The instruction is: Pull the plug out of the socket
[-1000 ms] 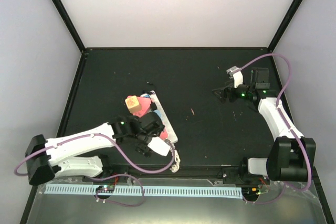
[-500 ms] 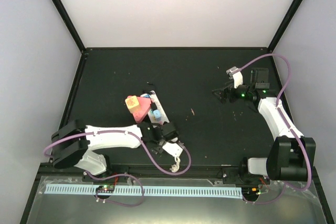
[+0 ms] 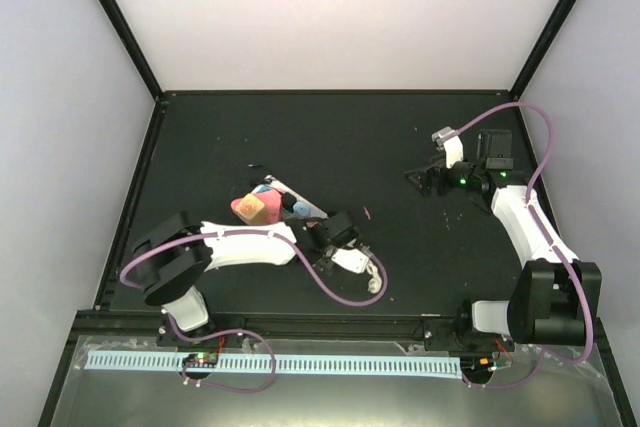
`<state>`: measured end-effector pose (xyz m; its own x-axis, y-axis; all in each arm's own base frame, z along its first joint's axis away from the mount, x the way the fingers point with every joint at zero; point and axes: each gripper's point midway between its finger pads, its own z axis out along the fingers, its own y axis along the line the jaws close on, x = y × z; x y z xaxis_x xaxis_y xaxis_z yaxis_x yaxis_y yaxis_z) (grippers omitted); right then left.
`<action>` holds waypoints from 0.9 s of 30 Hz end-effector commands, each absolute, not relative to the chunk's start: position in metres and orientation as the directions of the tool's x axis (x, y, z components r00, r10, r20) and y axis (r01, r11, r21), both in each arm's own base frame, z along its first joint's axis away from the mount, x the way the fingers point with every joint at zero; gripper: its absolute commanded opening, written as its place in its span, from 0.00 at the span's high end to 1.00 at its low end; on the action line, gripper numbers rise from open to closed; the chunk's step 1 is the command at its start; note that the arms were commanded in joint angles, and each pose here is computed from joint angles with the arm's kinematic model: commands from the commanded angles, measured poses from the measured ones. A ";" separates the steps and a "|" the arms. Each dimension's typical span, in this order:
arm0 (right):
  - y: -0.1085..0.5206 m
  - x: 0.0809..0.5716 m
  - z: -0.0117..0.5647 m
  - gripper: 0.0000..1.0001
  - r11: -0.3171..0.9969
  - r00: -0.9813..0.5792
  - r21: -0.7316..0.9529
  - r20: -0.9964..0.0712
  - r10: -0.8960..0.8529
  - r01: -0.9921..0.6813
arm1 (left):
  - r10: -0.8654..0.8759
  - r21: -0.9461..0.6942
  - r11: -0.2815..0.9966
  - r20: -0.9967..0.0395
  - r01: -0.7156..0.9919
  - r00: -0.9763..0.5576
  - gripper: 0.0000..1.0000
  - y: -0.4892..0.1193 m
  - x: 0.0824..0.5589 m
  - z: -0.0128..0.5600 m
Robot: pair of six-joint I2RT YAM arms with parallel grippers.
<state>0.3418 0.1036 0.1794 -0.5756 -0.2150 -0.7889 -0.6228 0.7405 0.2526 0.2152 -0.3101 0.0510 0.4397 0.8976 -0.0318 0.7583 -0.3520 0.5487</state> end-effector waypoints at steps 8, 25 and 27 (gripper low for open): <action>0.099 0.345 0.185 0.00 0.755 -0.561 0.225 -0.798 -0.220 -0.616 | 0.931 0.575 -0.126 -0.213 0.808 0.297 0.01 -0.375 0.280 0.080; 0.135 0.336 0.182 0.08 0.626 -0.625 0.398 -0.758 -0.187 -0.671 | 0.882 0.404 -0.104 -0.385 0.909 0.272 0.01 -0.313 0.218 0.136; 0.146 0.335 0.180 0.13 0.603 -0.641 0.426 -0.744 -0.191 -0.674 | 0.886 0.428 -0.094 -0.375 0.899 0.271 0.01 -0.298 0.219 0.132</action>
